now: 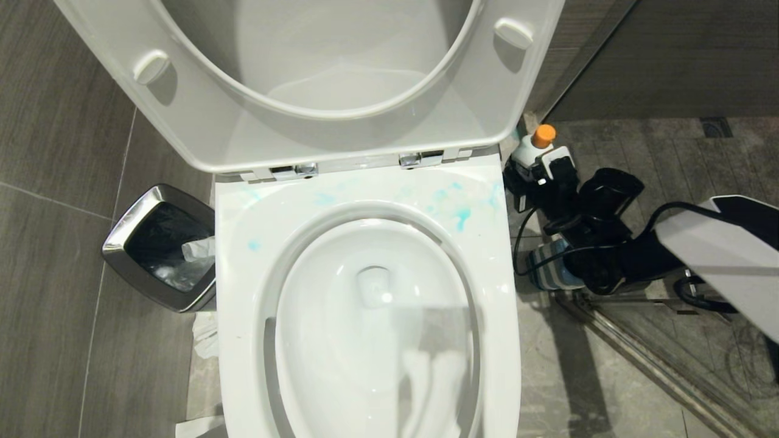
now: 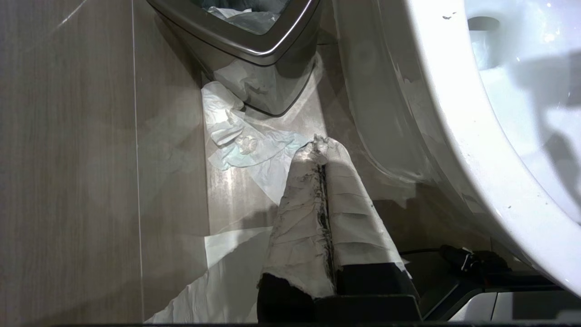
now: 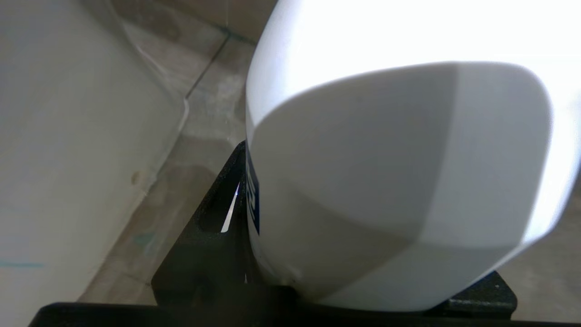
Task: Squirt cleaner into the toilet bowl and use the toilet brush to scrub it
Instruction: Pour in the cleaning agent
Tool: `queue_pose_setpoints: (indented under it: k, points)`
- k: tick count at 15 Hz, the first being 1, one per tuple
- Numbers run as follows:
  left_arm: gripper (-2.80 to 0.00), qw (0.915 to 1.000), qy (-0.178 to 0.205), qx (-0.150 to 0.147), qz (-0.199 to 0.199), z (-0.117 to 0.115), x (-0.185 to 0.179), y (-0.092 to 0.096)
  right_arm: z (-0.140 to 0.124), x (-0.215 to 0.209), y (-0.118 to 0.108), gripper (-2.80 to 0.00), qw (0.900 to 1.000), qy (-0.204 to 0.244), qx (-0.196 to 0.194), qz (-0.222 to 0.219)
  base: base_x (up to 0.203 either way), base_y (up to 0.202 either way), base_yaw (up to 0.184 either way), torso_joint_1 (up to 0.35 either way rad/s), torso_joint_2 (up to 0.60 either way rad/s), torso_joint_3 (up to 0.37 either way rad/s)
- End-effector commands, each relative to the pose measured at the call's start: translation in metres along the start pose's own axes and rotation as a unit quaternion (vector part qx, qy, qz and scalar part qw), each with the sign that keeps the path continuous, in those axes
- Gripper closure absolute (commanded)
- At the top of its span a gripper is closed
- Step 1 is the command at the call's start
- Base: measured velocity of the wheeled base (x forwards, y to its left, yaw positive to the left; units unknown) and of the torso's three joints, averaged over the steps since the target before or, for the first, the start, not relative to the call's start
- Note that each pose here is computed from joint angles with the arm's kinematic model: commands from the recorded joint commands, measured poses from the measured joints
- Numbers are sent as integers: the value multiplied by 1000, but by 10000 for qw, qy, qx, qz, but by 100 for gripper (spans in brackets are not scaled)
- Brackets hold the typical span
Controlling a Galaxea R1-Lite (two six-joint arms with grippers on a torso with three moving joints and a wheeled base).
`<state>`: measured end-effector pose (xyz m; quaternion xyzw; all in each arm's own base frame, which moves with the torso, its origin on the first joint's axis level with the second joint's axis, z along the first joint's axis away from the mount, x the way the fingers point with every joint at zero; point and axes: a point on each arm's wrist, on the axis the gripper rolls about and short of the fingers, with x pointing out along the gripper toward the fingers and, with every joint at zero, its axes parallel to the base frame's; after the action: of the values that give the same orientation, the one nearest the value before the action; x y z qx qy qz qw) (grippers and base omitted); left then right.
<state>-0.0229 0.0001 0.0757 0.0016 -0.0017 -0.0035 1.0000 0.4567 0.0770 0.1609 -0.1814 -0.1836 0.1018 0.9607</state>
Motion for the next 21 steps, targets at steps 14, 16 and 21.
queue_pose_setpoints:
  k: [14, 16, 21]
  points:
    - [0, 10000, 1, -1, -3, 0, 0, 0, 223, -158, -26, 0, 9928, -459, 606, -930, 0, 0, 0, 0, 0, 0]
    - [0, 10000, 1, -1, -3, 0, 0, 0, 239, -176, -35, 0, 9921, -266, 600, -1067, 0, 0, 0, 0, 0, 0]
    - [0, 10000, 1, 15, -3, 0, 0, 0, 265, -212, -51, 0, 9925, -49, 404, -1155, 0, 0, 0, 0, 0, 0]
